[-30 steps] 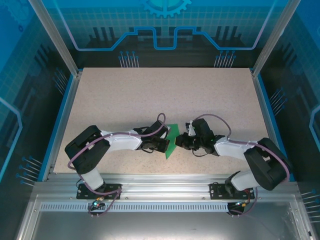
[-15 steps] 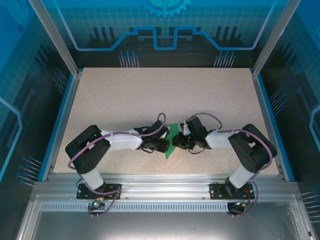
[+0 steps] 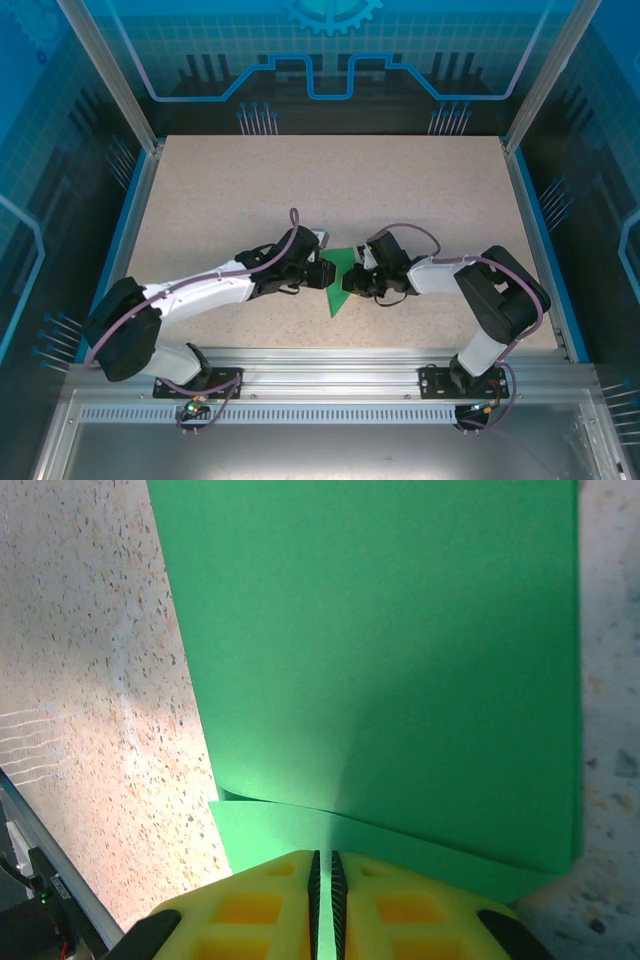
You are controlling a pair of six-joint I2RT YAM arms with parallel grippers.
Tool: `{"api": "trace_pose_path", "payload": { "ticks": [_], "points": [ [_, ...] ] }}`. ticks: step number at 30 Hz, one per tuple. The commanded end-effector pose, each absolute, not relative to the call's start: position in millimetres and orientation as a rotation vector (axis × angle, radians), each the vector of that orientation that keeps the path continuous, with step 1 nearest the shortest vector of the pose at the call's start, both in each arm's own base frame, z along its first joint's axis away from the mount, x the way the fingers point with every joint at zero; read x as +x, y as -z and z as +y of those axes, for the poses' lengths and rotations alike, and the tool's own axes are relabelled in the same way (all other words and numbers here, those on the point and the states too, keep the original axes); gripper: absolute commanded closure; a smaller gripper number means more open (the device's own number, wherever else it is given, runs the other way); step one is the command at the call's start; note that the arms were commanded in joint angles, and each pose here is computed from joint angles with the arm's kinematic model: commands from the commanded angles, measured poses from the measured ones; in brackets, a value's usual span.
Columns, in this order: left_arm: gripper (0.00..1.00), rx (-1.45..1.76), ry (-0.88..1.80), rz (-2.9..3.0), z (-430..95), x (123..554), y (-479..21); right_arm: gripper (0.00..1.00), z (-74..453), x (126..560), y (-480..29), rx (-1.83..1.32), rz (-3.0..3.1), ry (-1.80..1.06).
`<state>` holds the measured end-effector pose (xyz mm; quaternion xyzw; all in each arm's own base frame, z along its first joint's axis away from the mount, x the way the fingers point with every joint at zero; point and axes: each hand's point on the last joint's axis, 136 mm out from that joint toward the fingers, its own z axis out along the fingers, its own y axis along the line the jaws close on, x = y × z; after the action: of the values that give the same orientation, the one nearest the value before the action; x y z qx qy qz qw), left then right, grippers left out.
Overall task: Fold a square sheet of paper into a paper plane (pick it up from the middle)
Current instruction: Third fold the triangle at the center of the table.
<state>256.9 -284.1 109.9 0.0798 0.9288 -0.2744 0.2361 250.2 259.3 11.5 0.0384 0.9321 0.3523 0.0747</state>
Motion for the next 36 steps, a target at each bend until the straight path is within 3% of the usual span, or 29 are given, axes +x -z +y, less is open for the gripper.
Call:
{"api": "trace_pose_path", "payload": {
  "ticks": [1, 13, 24, 30, 36],
  "points": [
    [0.74, 0.125, 0.931, 2.618, -293, 237, -99, 0.85, 255, 245, -2, 0.148, 2.837, -0.999],
    [0.82, 0.184, 0.992, 2.734, -326, 212, -61, 0.84, 261, 251, -15, 0.13, 2.799, -1.047],
    [0.87, 0.112, 0.812, 2.867, -303, 203, -4, 0.82, 264, 252, -32, 0.093, 2.757, -1.091],
    [0.88, 0.084, 0.775, 2.869, -293, 200, 3, 0.81, 268, 247, -52, 0.029, 2.71, -1.144],
    [0.89, 0.089, 0.769, 2.868, -293, 200, 3, 0.83, 274, 233, -38, 0.02, 2.756, -1.126]
  ]
}}
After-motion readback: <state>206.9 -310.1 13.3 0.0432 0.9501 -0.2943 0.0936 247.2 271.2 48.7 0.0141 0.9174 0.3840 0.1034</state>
